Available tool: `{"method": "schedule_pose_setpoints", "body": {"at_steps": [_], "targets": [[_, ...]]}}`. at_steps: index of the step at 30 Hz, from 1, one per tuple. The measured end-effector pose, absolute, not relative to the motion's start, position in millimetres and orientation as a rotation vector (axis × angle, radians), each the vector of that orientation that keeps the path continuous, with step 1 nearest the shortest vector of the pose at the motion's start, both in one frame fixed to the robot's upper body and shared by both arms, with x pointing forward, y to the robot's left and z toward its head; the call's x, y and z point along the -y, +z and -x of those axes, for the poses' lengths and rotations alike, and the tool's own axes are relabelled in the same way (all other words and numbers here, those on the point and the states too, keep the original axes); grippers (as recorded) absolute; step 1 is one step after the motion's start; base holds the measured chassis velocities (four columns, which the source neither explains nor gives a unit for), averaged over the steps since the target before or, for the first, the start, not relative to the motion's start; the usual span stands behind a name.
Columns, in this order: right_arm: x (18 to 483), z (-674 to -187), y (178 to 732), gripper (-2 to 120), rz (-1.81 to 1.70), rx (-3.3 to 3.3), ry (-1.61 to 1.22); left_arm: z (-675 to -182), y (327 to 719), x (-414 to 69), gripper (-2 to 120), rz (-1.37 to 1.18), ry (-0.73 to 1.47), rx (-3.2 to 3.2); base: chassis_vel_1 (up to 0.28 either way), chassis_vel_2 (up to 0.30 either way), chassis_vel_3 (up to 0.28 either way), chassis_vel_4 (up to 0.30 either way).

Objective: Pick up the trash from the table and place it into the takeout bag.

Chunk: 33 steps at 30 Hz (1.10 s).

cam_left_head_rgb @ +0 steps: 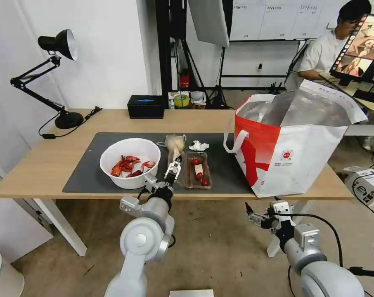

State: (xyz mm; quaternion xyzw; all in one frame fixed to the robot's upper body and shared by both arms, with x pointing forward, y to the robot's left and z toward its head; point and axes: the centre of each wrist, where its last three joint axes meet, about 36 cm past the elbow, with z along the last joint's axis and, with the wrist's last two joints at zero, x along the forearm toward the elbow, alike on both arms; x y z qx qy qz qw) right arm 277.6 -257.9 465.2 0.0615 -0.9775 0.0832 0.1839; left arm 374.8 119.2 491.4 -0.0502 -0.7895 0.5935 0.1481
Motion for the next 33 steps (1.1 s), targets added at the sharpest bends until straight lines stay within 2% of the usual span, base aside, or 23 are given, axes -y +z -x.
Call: {"method": "schedule_pose_setpoints", "body": {"at_steps": [16,33], "targets": [[259.5,-276.1,464.8,100,-0.161,2.756,0.239,-387.4,487.7,-97.8,100,0.218,1.657,2.254,0.000,0.000,0.000,0.000],[264.0,-271.2,467.5,100,-0.142,2.770,0.239,-393.8,487.5,-74.0,100,0.339,1.504,2.300,0.000,0.000,0.000,0.000]]}}
